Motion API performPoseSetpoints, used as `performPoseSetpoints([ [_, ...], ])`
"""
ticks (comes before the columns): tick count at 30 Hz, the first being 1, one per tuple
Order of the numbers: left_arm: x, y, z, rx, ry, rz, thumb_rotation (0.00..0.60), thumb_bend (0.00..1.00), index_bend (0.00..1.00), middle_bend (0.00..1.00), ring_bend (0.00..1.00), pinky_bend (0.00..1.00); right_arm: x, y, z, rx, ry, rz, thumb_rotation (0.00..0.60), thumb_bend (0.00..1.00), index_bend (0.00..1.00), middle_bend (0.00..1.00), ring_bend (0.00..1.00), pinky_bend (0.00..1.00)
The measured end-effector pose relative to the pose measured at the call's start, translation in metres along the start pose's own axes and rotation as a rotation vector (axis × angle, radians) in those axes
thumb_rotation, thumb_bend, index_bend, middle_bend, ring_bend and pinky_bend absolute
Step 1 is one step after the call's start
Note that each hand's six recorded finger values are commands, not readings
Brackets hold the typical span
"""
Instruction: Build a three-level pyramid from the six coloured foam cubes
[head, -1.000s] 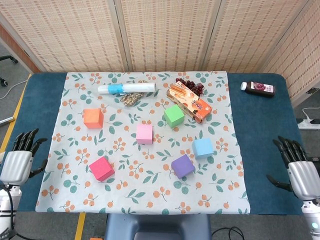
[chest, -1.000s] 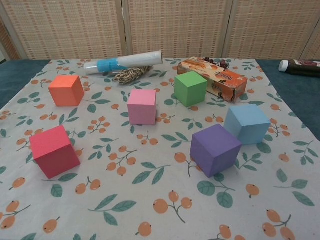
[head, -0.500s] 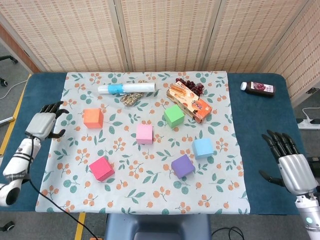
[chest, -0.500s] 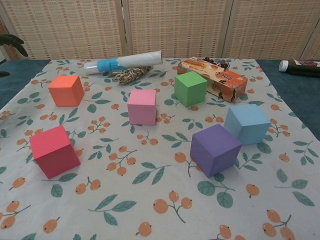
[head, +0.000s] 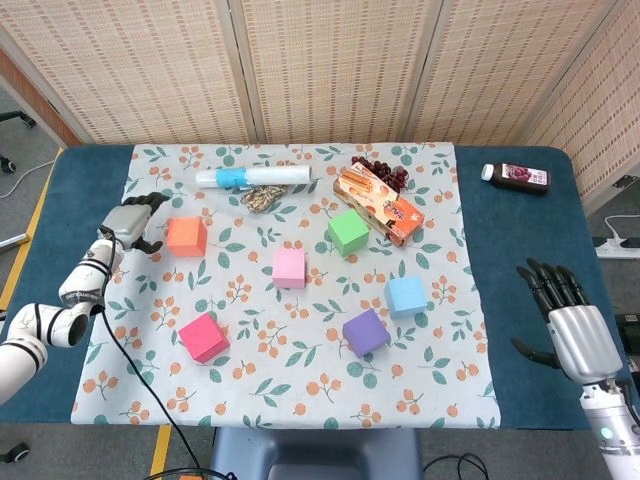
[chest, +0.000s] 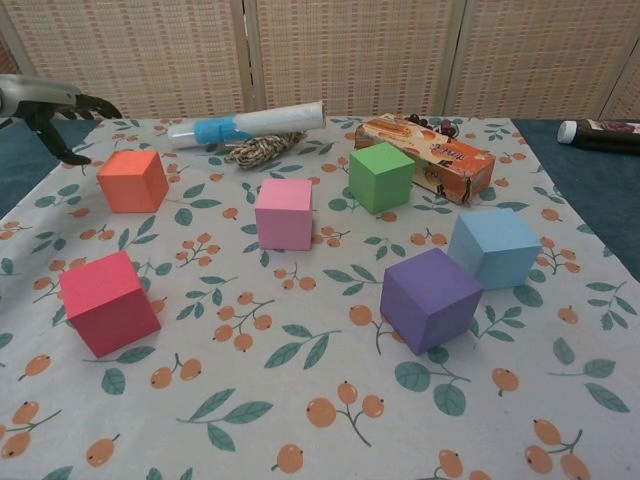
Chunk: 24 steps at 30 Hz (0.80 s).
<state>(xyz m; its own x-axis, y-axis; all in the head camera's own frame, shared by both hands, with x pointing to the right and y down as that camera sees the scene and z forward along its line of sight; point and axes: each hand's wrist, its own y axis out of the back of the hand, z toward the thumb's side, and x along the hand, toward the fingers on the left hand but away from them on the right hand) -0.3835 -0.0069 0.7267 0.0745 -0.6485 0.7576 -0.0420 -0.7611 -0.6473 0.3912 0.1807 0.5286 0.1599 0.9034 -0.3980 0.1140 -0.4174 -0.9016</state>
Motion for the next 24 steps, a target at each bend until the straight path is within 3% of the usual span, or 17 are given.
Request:
performPoseSetpoints([
  [6,0.005,-0.012,0.015,0.02,-0.033,-0.025,0.6,0.36,0.07,0.0,0.0,0.05,-0.003,-0.006,-0.002,-0.012,-0.008,0.015,0.6,0.0,0.0,0.0,0.0,0.0],
  [16,0.018,-0.023,0.015,0.041,-0.006,-0.017,0.6,0.36,0.2,0.0,0.01,0.13,-0.003,-0.007,-0.005,-0.018,-0.021,0.015,0.6,0.0,0.0,0.0,0.0,0.0],
  [19,0.021,-0.025,0.014,0.048,0.003,-0.013,0.6,0.36,0.25,0.04,0.06,0.17,-0.003,-0.008,-0.005,-0.02,-0.023,0.016,0.6,0.0,0.0,0.0,0.0,0.0],
  [24,0.025,-0.027,0.015,0.046,0.009,-0.005,0.6,0.35,0.35,0.21,0.23,0.29,-0.003,-0.008,-0.004,-0.02,-0.022,0.012,0.6,0.0,0.0,0.0,0.0,0.0],
])
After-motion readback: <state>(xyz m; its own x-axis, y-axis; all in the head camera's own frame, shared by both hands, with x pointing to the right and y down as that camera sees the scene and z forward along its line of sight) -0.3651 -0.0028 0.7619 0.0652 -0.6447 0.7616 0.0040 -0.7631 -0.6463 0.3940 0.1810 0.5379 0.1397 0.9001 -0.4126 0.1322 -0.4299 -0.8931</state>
